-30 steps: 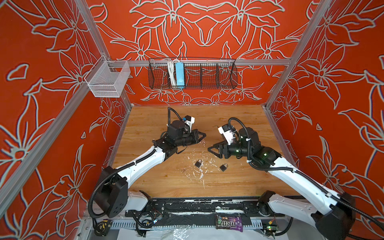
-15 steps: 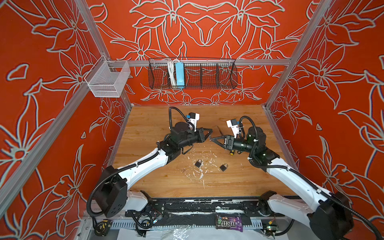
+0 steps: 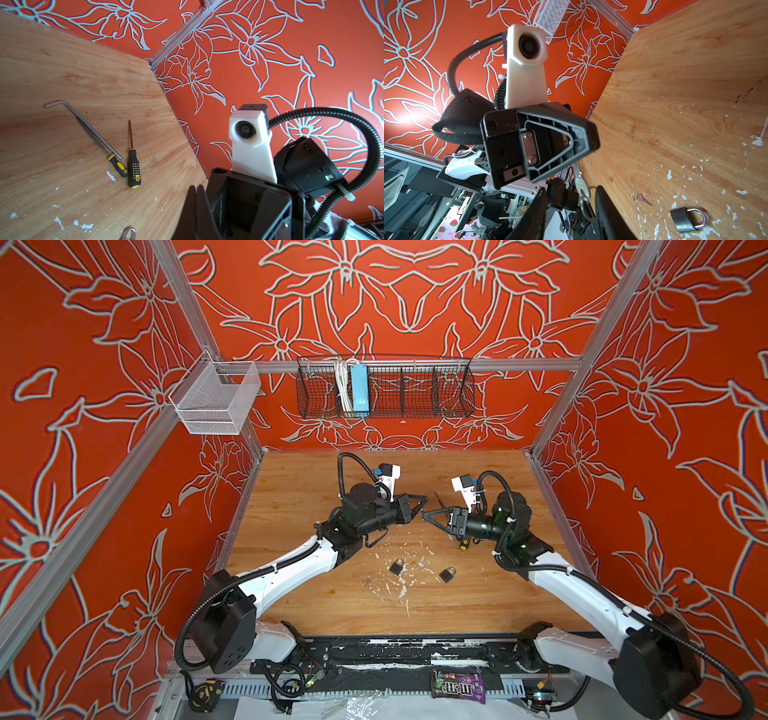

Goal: Unlock with the key

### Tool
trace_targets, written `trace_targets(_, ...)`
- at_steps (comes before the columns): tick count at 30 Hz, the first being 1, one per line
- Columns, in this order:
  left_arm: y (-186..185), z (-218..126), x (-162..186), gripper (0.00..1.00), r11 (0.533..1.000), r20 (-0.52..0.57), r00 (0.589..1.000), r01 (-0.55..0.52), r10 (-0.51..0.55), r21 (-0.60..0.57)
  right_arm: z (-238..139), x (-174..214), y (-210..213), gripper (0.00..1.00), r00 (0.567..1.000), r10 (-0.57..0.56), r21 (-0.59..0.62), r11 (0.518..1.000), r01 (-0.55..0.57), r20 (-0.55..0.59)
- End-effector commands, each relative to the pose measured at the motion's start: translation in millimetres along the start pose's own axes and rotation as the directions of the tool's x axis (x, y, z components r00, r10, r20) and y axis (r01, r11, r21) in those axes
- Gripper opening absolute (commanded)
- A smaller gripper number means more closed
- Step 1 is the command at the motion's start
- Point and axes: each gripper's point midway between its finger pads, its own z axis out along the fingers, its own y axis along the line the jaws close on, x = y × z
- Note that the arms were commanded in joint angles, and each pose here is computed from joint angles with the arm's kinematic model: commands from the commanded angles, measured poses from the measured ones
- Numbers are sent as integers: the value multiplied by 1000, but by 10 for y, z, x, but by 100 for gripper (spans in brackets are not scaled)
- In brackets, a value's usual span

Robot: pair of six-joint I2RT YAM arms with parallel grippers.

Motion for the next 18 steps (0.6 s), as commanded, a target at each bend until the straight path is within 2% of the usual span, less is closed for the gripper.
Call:
trace_targets(1,-232,8,-126,0,997,31,999,-33,31,71,-10,-36,92,39,1000,-12,-42,999,13,5)
trace_targets(10,-292,-8,-150,0,995,37,999,-40,37,87,39,-33,46,32,1000,12,-55,998,-13,-8)
trace_targets(18,-304,-57,-187,0,996,56,997,-62,58,72,57,-51,-1,22,1000,19,-54,998,-19,3)
